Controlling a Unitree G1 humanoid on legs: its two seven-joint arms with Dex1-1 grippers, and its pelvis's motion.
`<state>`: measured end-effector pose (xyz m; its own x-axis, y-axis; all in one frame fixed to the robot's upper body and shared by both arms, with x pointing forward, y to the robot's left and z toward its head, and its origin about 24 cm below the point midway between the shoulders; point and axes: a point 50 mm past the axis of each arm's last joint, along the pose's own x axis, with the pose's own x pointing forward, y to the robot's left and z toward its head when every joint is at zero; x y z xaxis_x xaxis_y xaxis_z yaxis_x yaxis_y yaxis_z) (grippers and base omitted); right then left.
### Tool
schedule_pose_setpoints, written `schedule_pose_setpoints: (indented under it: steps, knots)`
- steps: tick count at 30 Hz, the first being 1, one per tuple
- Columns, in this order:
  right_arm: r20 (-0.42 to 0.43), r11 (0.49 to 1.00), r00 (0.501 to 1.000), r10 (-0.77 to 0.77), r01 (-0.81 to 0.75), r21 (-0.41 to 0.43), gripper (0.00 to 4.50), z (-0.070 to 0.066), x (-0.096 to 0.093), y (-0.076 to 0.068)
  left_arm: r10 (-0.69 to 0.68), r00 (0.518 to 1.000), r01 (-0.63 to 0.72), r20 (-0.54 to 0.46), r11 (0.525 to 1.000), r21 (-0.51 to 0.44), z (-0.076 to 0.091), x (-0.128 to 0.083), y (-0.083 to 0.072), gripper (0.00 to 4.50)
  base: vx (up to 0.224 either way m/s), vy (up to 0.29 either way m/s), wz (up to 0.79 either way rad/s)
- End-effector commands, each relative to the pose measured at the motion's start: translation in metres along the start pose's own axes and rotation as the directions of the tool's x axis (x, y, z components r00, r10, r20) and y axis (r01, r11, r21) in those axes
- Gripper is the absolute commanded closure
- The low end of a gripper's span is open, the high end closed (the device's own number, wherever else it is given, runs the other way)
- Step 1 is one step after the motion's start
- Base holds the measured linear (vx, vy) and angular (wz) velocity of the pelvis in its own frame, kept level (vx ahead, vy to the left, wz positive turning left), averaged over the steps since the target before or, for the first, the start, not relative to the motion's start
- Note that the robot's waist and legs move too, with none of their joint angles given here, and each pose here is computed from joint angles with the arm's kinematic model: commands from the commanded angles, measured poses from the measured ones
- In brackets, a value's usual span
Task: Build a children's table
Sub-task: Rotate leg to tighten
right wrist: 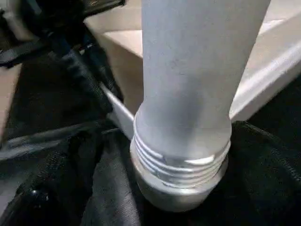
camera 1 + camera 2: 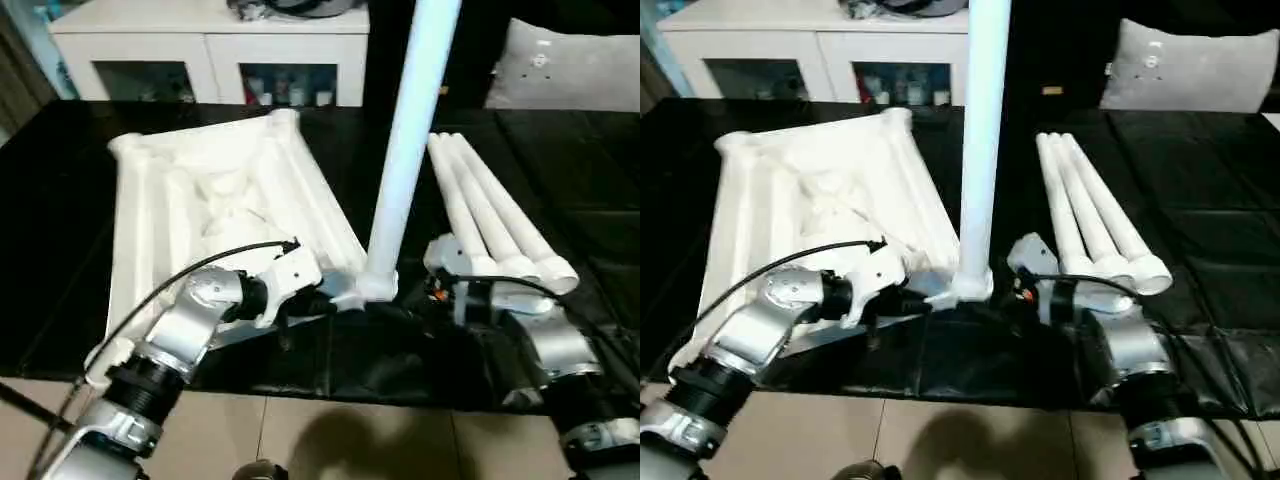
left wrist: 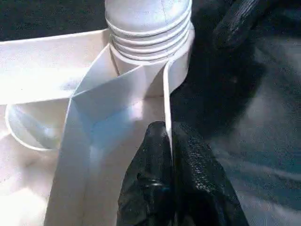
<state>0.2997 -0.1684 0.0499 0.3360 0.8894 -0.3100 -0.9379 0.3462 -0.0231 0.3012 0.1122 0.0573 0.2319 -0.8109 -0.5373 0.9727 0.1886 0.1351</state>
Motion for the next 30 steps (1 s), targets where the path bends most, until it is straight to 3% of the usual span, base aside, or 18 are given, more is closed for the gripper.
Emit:
schedule_pose_setpoints:
  steps: [1, 7, 10, 11, 16, 18, 24, 30]
  knots:
    - [-0.001, 0.995, 0.996, 0.090, -0.090, -0.037, 0.18, 0.007, 0.004, 0.003, -0.119, 0.991, 0.122, -0.053, 0.991, 0.061, -0.004, -0.001, -0.005, 4.50, 0.000, 0.000, 0.00]
    - [-0.004, 0.989, 0.990, 0.140, -0.140, -0.051, 0.57, 0.011, 0.007, 0.003, -0.216, 0.974, 0.223, -0.072, 0.970, 0.100, -0.005, -0.007, -0.006, 4.50, 0.000, 0.000, 0.00]
    - [-0.002, 0.987, 0.989, 0.151, -0.150, -0.050, 0.80, 0.011, 0.009, 0.003, -0.225, 0.972, 0.232, -0.073, 0.967, 0.106, -0.005, -0.007, -0.006, 4.50, 0.000, 0.000, 0.00]
    - [0.001, 0.987, 0.988, 0.155, -0.155, -0.049, 1.09, 0.011, 0.010, 0.004, -0.226, 0.972, 0.233, -0.071, 0.967, 0.108, -0.004, -0.007, -0.006, 4.50, 0.000, 0.000, 0.00]
    - [0.007, 0.983, 0.983, 0.182, -0.182, -0.039, 1.28, 0.011, 0.013, 0.006, -0.237, 0.969, 0.243, -0.066, 0.964, 0.111, -0.005, -0.008, -0.005, 4.50, 0.000, 0.000, 0.00]
    - [0.002, 0.981, 0.982, 0.189, -0.189, -0.035, 1.65, 0.010, 0.013, 0.006, -0.239, 0.969, 0.245, -0.066, 0.963, 0.111, -0.006, -0.008, -0.005, 4.50, 0.000, 0.000, 0.00]
    - [0.001, 0.980, 0.980, 0.200, -0.200, -0.014, 1.81, 0.008, 0.013, 0.008, -0.229, 0.971, 0.235, -0.061, 0.967, 0.101, -0.007, -0.008, -0.005, 4.50, 0.000, 0.000, 0.00]
    - [0.064, 0.980, 0.980, 0.186, -0.190, 0.060, 1.84, 0.007, 0.021, 0.015, -0.167, 0.986, 0.167, 0.003, 0.985, 0.040, -0.004, -0.005, -0.006, 4.50, 0.000, 0.000, 0.00]
